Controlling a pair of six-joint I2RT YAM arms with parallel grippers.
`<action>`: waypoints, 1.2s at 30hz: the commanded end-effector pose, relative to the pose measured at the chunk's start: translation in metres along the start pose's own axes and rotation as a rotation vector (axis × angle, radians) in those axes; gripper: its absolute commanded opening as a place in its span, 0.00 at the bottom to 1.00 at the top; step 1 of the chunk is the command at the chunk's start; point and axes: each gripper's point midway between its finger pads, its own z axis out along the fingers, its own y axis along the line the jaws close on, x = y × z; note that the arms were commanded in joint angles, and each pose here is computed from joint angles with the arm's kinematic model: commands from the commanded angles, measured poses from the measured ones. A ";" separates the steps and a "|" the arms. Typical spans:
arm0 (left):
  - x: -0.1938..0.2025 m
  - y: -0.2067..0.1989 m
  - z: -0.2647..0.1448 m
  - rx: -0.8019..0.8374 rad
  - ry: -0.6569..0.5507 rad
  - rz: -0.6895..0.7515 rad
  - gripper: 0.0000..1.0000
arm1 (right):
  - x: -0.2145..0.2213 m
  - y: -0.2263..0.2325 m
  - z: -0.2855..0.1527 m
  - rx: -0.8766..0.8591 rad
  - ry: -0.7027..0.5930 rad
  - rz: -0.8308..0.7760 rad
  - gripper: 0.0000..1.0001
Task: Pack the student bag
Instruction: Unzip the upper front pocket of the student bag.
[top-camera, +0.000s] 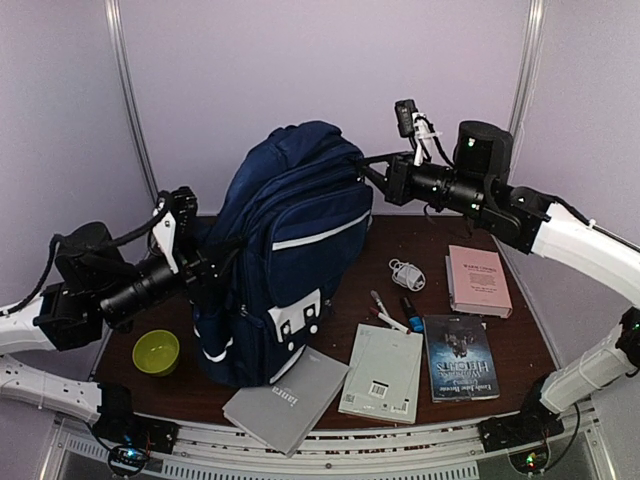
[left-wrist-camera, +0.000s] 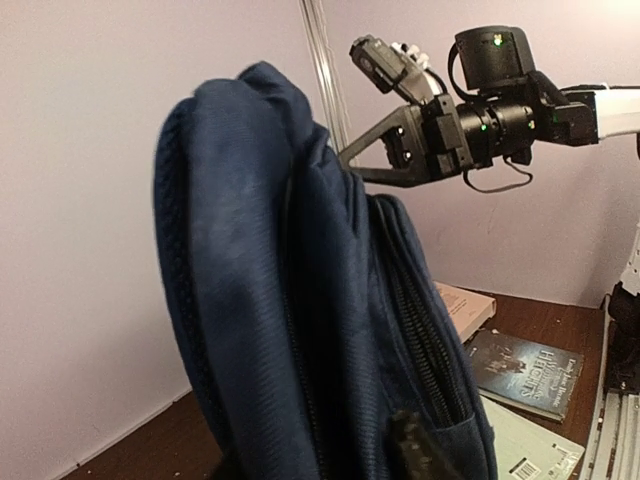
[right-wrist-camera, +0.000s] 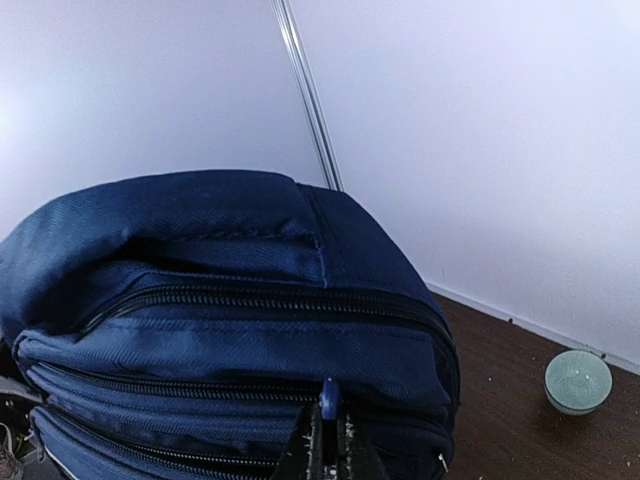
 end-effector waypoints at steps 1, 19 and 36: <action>0.018 0.001 0.000 -0.023 0.036 -0.033 0.93 | -0.061 0.005 -0.012 -0.008 -0.170 -0.038 0.00; -0.095 0.080 0.029 -0.138 0.074 -0.035 0.98 | -0.019 0.044 0.009 -0.163 -0.075 -0.022 0.00; -0.039 0.054 0.084 0.365 0.288 -0.098 0.98 | -0.002 0.044 0.007 -0.157 -0.020 -0.019 0.00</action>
